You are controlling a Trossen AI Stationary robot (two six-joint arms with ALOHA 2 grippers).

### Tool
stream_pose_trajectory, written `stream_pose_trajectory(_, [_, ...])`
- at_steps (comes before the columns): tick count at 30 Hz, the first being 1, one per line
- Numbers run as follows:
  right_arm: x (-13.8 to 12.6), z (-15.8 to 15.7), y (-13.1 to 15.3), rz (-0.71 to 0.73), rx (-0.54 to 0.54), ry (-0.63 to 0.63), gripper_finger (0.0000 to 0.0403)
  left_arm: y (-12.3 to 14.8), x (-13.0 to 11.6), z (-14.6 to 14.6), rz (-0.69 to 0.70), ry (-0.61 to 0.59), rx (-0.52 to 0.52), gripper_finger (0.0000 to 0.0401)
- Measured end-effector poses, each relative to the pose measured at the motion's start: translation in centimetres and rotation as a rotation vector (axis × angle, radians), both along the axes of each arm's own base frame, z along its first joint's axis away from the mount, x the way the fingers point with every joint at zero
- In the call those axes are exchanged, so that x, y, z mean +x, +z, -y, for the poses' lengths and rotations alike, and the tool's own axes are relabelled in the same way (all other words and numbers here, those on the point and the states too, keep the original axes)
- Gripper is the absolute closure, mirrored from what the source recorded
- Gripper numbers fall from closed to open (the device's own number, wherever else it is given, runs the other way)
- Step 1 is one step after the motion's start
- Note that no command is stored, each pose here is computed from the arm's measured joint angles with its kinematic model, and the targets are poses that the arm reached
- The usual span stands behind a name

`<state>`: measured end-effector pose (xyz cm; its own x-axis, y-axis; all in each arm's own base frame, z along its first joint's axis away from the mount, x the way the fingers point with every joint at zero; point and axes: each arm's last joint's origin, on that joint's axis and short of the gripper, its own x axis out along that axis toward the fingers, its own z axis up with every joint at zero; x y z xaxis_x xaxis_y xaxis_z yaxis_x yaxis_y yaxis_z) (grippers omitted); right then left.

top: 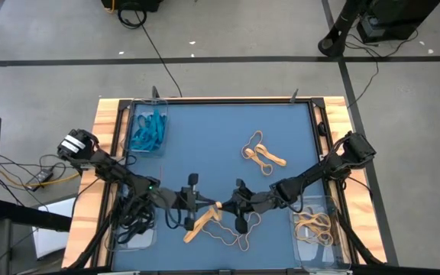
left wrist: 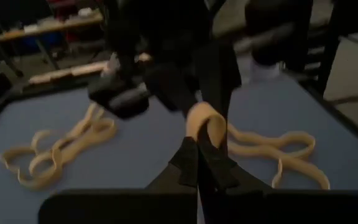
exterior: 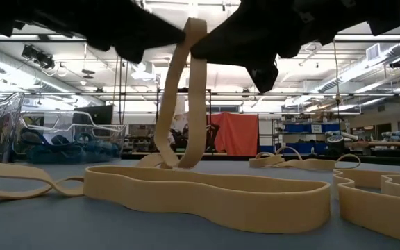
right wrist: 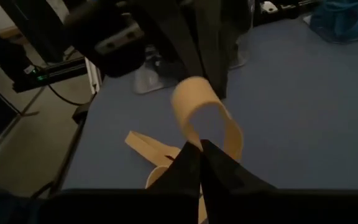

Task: Sort rubber bands into baskets
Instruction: Put the yellow rubber band into the bottom right transparent bin

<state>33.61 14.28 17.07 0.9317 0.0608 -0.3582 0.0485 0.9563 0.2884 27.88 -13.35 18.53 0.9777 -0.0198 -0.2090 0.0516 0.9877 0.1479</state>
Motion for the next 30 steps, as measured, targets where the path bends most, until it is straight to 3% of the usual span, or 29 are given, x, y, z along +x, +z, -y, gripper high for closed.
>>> stream_pose_trajectory(6, [-0.1,-0.4,0.4,0.019,0.022,0.03,0.0398,-0.8,-0.2,-0.1,-0.076,0.026,-0.033,0.0384])
stream_pose_trajectory(14, [-1.7,-0.4,2.8,-0.031,0.043,0.079,0.04,-0.7,-0.2,-0.3,-0.06,0.086,-0.017,0.0341])
stream_pose_trajectory(22, [-6.2,-1.0,5.9,-0.168,-0.024,0.099,0.04,-0.6,0.1,-1.0,-0.042,0.147,0.012,0.0282])
stream_pose_trajectory(30, [-12.4,-1.2,9.9,-0.167,-0.027,-0.012,0.0396,-1.1,1.1,-3.4,-0.103,0.124,-0.02,0.0279])
